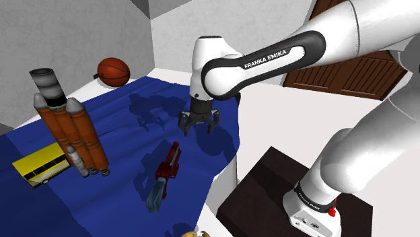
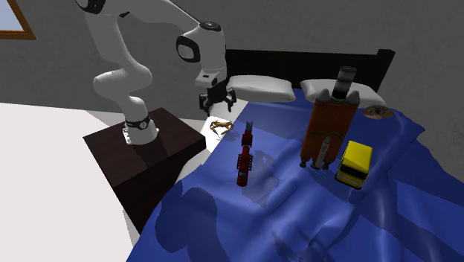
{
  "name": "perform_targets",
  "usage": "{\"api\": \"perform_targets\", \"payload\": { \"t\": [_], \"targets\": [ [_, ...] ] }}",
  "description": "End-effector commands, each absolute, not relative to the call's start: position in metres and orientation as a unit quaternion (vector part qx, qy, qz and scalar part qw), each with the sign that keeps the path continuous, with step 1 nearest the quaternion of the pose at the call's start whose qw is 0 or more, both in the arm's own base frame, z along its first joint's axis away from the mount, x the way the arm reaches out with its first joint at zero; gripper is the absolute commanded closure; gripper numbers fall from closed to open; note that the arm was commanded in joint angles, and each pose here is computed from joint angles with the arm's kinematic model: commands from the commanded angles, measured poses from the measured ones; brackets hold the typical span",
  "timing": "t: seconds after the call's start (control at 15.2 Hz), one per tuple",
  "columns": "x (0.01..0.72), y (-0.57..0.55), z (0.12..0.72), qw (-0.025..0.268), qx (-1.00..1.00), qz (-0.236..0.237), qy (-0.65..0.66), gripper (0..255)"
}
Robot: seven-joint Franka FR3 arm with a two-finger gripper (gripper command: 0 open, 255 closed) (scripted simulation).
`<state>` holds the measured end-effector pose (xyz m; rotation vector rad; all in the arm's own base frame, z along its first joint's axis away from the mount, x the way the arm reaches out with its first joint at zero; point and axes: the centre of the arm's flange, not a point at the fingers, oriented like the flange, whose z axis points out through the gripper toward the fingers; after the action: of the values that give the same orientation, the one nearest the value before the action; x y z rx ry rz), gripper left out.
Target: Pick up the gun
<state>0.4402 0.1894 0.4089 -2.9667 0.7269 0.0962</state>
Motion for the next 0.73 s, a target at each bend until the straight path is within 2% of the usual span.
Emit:
{"api": "perform_targets", "payload": {
  "t": [0.0, 0.66],
  "targets": [
    [0.45, 0.205, 0.391, 0.044, -0.966, 0.04, 0.253, 0],
    [0.513, 0.269, 0.291, 0.048, -0.942, 0.08, 0.323, 0]
  ]
}}
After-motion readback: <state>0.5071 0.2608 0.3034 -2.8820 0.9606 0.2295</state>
